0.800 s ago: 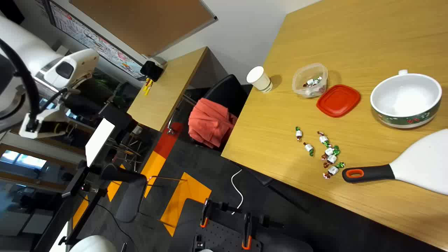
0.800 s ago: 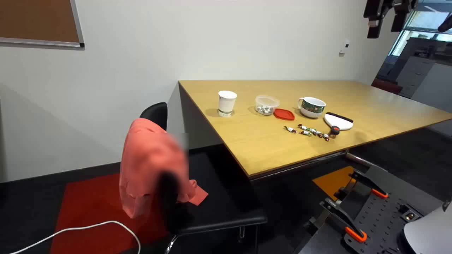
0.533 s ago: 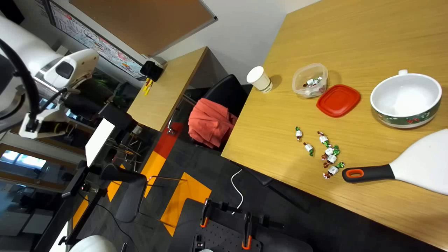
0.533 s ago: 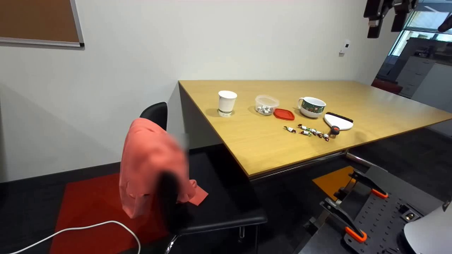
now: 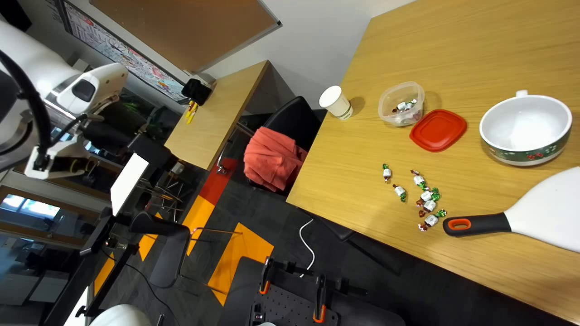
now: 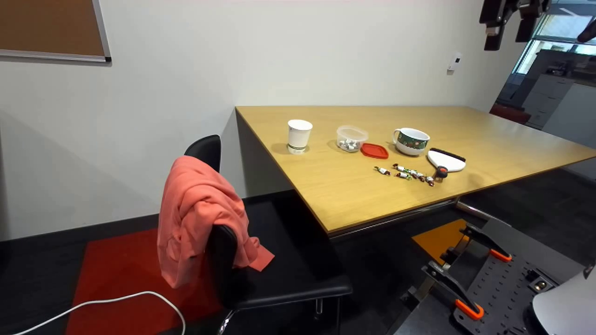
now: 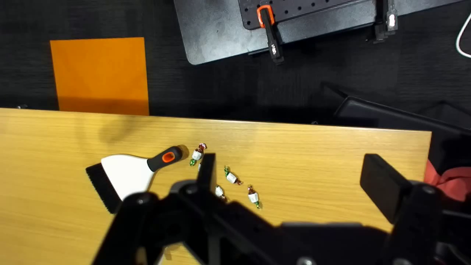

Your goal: Put the red lid on top of the clear bowl

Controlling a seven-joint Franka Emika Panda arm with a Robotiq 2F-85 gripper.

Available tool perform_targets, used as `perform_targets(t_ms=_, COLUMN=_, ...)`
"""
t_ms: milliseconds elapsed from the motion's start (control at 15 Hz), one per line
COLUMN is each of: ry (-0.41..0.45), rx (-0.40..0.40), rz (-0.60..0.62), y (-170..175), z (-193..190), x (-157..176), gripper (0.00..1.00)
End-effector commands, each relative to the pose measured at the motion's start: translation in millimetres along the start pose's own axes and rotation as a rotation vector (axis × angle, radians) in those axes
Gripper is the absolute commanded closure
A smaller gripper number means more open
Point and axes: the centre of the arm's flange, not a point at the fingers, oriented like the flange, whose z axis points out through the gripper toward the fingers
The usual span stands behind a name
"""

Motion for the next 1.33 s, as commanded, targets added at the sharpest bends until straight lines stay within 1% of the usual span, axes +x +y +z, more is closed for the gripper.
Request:
perform_targets(t_ms=0, ry=0.0, rx=0.0, rz=0.0, y=0.0, z=0.0, x=0.0, gripper=0.0)
perform_targets(t_ms=67, ry=0.015, rx=-0.003, rz=0.01, y=0.3, z=2.6, x=3.5, gripper=0.0)
perform_targets(t_ms=133, ry=0.031, rx=0.011, rz=0.005, y=3.7, z=5.8, x=9.0, gripper=0.0)
perform_targets(t_ms=200, ry=0.061, rx=0.027, rz=0.002, y=8.9, z=8.9, x=14.6, gripper=0.0)
perform_targets(t_ms=333, ry=0.118, rx=0.059, rz=0.034, y=24.1, z=17.5, x=29.3, gripper=0.0)
perform_targets(t_ms=467, ry=0.174, rx=0.101, rz=0.069, y=44.0, z=31.1, x=45.2, gripper=0.0)
perform_targets(t_ms=667, ry=0.227, rx=0.154, rz=0.137, y=76.5, z=59.6, x=66.9, gripper=0.0)
perform_targets(t_ms=800, ry=0.239, rx=0.168, rz=0.183, y=100.6, z=81.9, x=80.1, gripper=0.0)
perform_targets(t_ms=933, ry=0.225, rx=0.143, rz=0.239, y=124.9, z=103.7, x=92.6, gripper=0.0)
perform_targets(t_ms=1000, ry=0.203, rx=0.126, rz=0.279, y=136.4, z=112.8, x=96.9, gripper=0.0)
perform_targets(t_ms=1067, ry=0.218, rx=0.158, rz=0.241, y=121.2, z=98.5, x=79.6, gripper=0.0)
perform_targets(t_ms=1133, ry=0.204, rx=0.151, rz=0.259, y=129.9, z=109.3, x=82.8, gripper=0.0)
perform_targets(t_ms=1267, ry=0.186, rx=0.146, rz=0.272, y=136.0, z=118.7, x=87.5, gripper=0.0)
